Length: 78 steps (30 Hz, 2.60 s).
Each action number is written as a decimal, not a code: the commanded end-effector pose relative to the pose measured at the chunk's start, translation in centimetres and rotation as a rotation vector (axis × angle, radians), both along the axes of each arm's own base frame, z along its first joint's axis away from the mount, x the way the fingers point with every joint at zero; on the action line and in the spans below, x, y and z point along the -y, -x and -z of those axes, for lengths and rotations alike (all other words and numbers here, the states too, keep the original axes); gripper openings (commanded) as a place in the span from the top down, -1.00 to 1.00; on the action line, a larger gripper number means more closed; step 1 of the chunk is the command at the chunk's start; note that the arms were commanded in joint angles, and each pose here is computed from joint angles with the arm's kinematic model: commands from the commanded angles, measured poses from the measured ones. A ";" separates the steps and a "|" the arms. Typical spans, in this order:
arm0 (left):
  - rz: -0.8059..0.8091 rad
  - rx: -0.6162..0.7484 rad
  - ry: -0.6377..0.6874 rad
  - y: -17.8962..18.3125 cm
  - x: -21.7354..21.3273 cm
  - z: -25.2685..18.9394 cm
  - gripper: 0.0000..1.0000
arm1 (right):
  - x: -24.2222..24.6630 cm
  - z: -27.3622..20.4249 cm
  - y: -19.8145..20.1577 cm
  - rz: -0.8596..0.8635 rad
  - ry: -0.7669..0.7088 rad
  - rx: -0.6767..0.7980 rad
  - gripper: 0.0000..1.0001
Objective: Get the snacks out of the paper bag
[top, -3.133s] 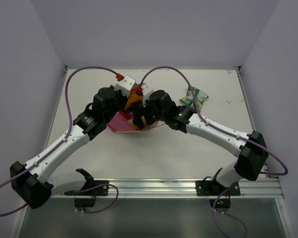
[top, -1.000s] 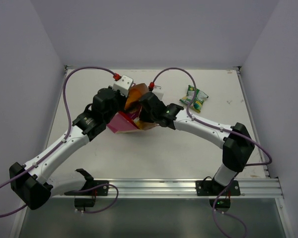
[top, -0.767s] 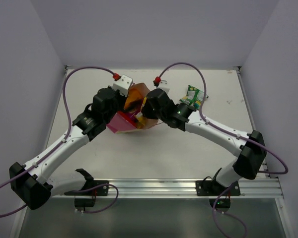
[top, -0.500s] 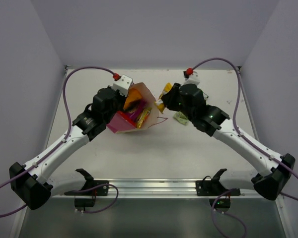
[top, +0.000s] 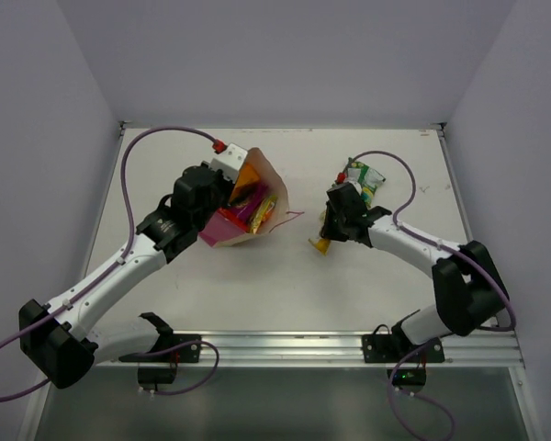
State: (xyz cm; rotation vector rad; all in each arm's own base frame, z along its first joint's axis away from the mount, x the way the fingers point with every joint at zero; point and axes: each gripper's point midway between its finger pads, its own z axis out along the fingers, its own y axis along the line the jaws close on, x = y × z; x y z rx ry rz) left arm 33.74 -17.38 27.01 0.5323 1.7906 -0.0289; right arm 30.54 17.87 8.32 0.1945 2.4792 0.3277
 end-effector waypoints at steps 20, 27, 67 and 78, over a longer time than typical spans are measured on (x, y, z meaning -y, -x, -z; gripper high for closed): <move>0.119 0.091 0.070 0.6 1.8 -4.0 1.00 | -11.0 -23.5 1.7 -0.301 -0.304 0.431 -0.52; 0.129 0.074 0.091 0.7 2.2 -3.7 1.00 | -16.9 -18.8 0.8 -0.276 -0.360 0.281 -0.32; 0.091 0.013 0.146 0.8 2.2 -2.7 1.00 | -13.2 -8.1 -2.7 0.105 -0.228 0.145 -0.02; 0.103 -0.001 0.141 0.9 2.5 -2.2 1.00 | -12.3 -6.2 -2.3 0.129 -0.158 0.086 0.09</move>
